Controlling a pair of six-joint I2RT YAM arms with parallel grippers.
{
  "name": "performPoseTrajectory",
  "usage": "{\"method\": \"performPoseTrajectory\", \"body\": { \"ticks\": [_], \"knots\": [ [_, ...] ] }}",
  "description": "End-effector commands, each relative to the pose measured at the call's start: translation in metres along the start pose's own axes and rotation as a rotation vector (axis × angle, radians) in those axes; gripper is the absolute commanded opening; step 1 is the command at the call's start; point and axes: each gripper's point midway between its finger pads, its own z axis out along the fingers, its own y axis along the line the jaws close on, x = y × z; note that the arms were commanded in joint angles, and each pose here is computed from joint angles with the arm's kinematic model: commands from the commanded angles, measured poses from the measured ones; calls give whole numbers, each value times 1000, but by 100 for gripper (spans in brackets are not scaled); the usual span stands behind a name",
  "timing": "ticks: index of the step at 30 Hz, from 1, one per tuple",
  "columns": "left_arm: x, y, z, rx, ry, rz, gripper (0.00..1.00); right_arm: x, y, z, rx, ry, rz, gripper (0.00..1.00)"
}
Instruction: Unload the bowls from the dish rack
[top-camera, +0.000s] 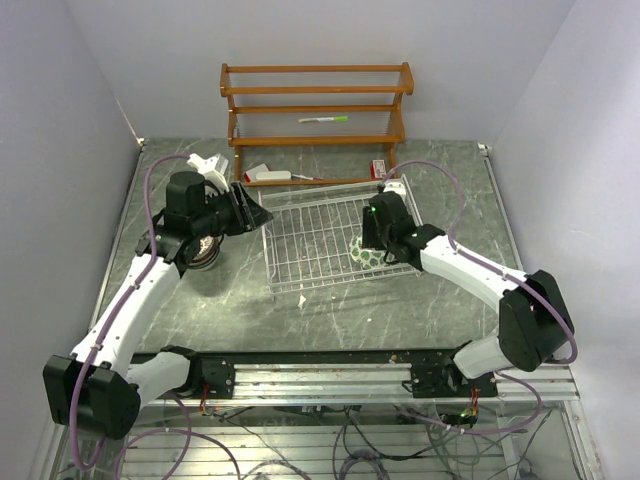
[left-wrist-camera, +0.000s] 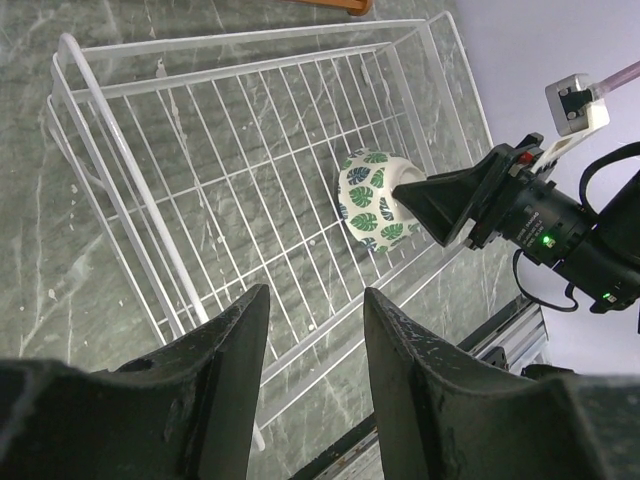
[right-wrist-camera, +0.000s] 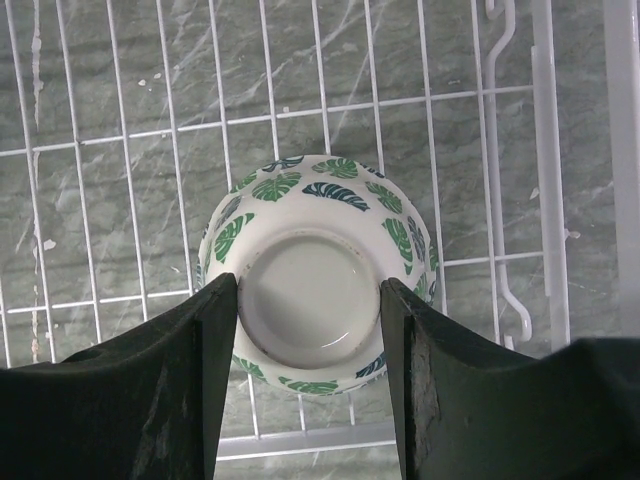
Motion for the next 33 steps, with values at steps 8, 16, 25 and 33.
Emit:
{"method": "performPoseTrajectory", "body": {
  "ticks": [8,16,25,33],
  "knots": [
    [-11,-14,-10,43,-35,27,52,-60,25,-1,-42,-108,31,0],
    [-16,-51,-5,154,-94,29,53,-81,29,-6,-61,-158,46,0],
    [-1,-93,30,372,-142,-79,57,-97,37,-19,-238,-228,153,0],
    [14,-102,51,498,-128,-197,64,-99,14,-24,-312,-252,244,0]
  ]
}}
